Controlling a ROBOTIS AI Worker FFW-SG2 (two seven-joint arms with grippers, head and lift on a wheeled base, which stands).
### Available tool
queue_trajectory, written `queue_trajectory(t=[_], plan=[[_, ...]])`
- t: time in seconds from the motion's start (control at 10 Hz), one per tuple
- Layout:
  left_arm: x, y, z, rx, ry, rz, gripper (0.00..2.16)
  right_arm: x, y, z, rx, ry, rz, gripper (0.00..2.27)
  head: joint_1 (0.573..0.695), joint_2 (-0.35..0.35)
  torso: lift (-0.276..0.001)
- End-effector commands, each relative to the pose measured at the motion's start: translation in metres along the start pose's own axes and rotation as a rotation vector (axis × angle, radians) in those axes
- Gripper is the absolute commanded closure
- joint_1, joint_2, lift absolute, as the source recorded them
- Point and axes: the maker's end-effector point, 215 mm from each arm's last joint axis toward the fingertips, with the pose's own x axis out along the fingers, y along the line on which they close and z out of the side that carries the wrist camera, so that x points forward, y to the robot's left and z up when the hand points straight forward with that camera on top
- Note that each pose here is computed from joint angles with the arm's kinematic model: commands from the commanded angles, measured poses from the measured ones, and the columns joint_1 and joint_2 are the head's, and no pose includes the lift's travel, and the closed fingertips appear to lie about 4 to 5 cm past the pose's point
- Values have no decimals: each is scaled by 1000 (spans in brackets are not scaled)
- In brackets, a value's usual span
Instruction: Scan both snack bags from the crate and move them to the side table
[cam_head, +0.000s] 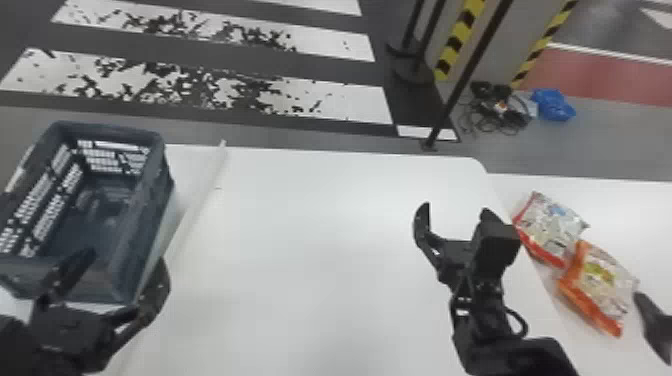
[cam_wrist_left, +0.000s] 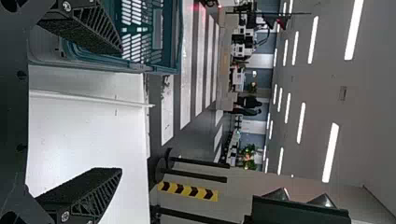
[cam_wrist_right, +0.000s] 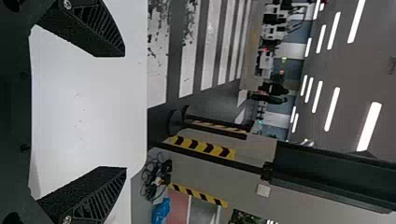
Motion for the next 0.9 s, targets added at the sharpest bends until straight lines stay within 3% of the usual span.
queue_trajectory(t=[0.0, 0.3, 0.8], plan=[[0, -2, -1, 0, 8, -5, 97, -26, 32, 25, 17, -128, 41, 66, 695, -187, -29], [6, -16, -2, -1, 17, -26, 97, -63, 79, 7, 31, -127, 112, 73, 695, -103, -29], [11, -25, 15, 7, -16, -25, 97, -83, 106, -9, 38, -104, 137, 76, 695, -50, -29]])
